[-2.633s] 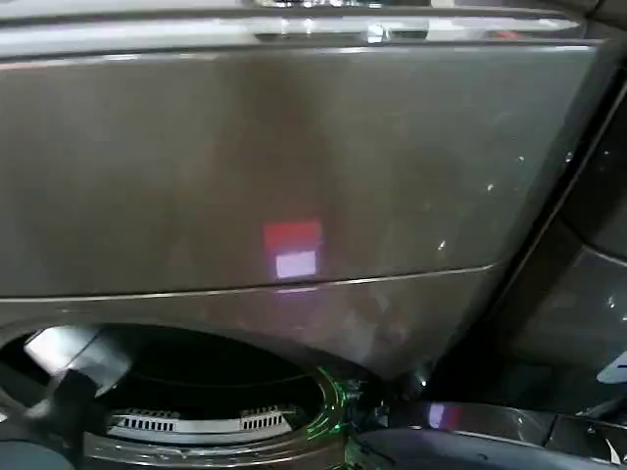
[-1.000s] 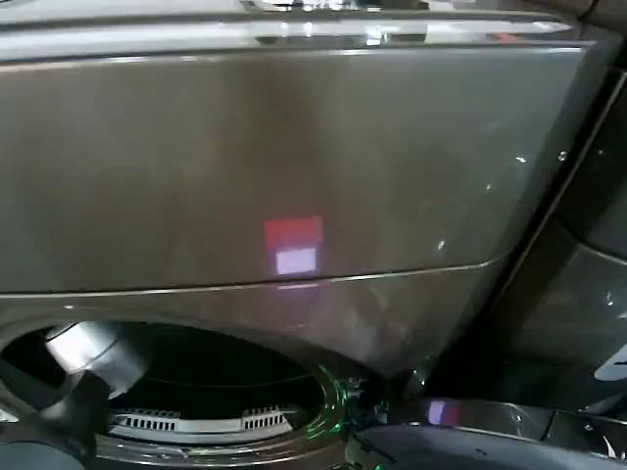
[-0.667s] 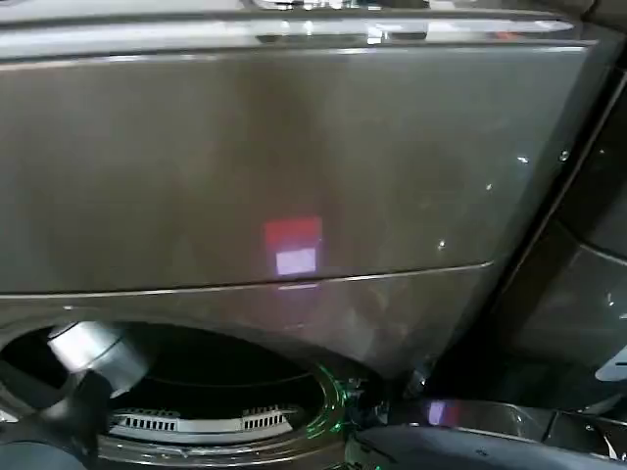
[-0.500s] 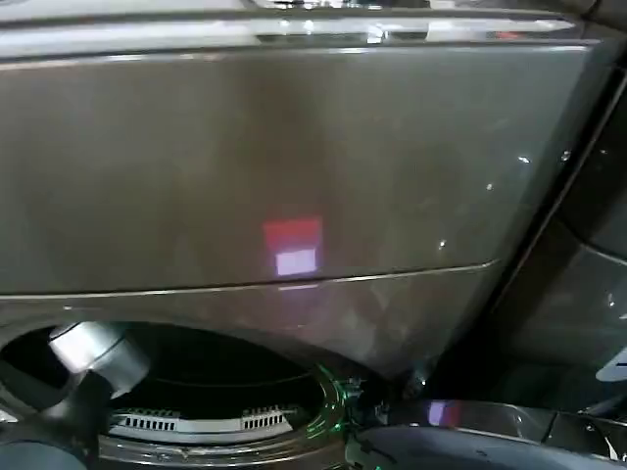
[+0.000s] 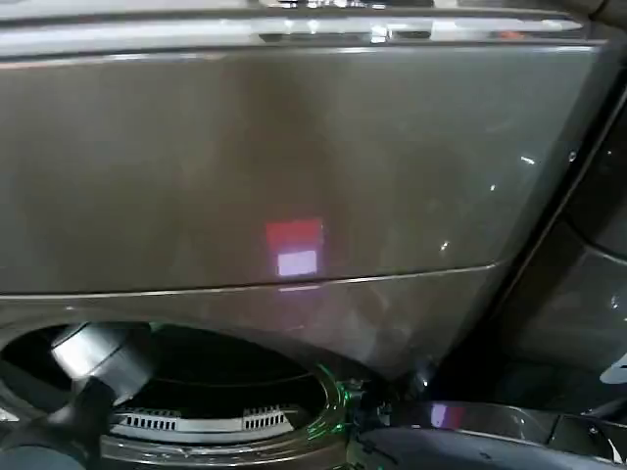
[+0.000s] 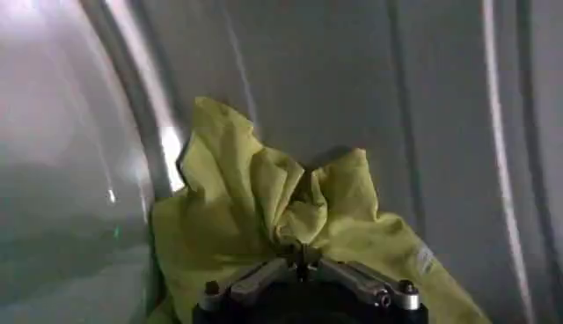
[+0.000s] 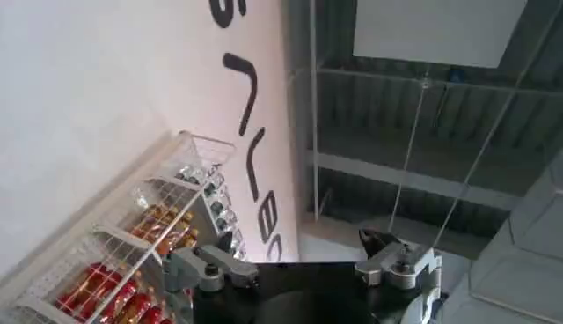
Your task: Grasp the clothes from the dryer.
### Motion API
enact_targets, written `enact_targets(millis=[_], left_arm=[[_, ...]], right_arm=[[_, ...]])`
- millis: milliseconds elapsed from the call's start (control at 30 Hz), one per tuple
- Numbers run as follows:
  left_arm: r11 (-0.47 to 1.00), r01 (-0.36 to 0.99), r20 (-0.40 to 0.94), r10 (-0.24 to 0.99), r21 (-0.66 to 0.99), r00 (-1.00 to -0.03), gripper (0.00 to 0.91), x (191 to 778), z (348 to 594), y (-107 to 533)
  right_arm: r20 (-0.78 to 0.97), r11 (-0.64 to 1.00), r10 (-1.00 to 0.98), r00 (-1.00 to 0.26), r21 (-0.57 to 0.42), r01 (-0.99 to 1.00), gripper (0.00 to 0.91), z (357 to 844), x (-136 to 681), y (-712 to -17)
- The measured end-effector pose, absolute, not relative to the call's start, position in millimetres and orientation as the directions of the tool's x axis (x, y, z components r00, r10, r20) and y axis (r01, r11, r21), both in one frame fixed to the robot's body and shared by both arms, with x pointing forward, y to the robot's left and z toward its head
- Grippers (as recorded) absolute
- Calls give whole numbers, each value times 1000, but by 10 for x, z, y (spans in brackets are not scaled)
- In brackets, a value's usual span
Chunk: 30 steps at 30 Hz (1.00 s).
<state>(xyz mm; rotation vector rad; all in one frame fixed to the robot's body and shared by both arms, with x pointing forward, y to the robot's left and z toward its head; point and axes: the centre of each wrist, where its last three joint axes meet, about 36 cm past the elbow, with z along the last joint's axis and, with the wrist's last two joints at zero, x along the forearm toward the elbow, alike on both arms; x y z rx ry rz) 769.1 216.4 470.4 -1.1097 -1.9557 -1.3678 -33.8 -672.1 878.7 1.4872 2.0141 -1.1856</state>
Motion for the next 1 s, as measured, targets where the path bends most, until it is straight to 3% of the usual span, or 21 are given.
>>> enact_targets(millis=[233,533,1000], left_arm=[[378,727,625,373,573,-686,0,7641,4711,2204],[647,517,411,325,561,-852,0,7444,4633,2318],[939,143,69,127,314,-989,0,6873,4541,1959]], right_arm=[[-708,93,597,-379,-408,908,907,8784,-321,-6717],[-711,94,593,-377,-403,910,907,8801,-316,-6713],[-716,86,595,-365,-396,914,907,8828,-345,-6722]])
